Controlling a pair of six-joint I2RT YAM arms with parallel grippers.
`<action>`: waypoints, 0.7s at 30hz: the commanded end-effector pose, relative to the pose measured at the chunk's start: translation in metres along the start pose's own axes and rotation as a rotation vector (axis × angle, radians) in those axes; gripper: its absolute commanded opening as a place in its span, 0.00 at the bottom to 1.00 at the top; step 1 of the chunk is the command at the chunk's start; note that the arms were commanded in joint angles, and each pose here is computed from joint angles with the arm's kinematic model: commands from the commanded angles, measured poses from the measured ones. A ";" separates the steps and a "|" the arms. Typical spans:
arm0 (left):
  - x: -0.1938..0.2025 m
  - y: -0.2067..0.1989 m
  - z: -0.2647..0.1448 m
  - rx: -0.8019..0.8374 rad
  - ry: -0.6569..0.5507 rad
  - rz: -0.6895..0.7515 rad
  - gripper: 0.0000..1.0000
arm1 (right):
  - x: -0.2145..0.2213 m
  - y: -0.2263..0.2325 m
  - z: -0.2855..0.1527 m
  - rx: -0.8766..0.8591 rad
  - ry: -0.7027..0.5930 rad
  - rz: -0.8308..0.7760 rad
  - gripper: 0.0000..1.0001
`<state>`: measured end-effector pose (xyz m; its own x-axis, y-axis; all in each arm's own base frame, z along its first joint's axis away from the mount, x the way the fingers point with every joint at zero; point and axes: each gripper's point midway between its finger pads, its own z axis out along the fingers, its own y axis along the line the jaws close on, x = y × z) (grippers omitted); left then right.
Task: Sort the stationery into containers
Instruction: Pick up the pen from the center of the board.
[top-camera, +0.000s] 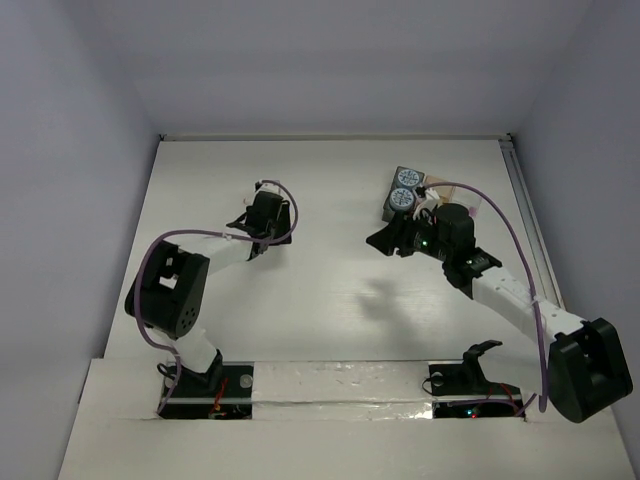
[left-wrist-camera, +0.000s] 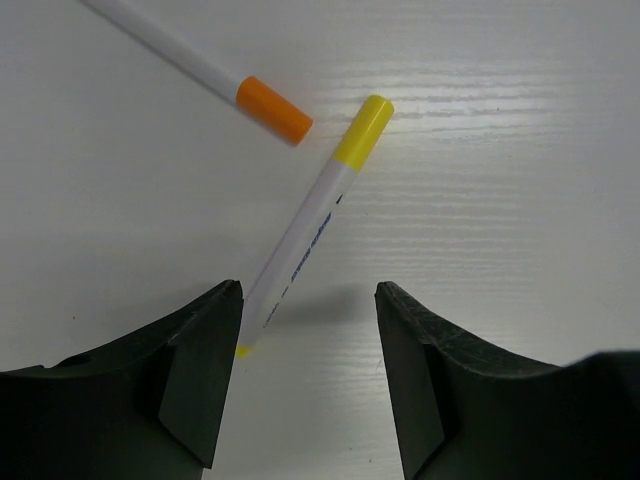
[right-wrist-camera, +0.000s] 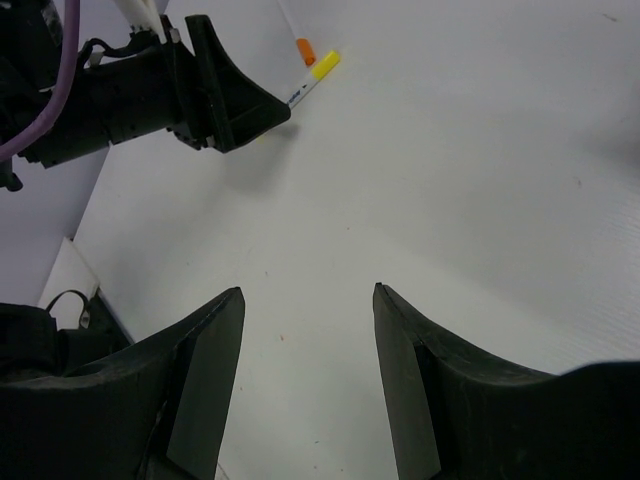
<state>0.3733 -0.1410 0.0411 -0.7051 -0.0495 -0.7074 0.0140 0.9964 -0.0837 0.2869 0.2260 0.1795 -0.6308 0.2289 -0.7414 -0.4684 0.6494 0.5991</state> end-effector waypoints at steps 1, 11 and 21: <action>-0.015 -0.001 0.004 -0.003 -0.015 0.016 0.51 | -0.005 0.012 0.000 -0.043 -0.020 -0.030 0.60; 0.013 -0.005 0.007 0.009 0.089 0.006 0.41 | -0.005 0.010 0.002 -0.034 -0.020 -0.030 0.60; 0.035 -0.024 0.013 0.021 0.138 0.073 0.03 | -0.008 0.007 0.003 -0.017 -0.033 -0.027 0.61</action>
<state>0.3713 -0.1612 0.0218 -0.7520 -0.0005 -0.6592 0.0591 0.9959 -0.0682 0.2856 0.2281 0.1794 -0.6309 0.2248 -0.7426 -0.4722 0.6481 0.5974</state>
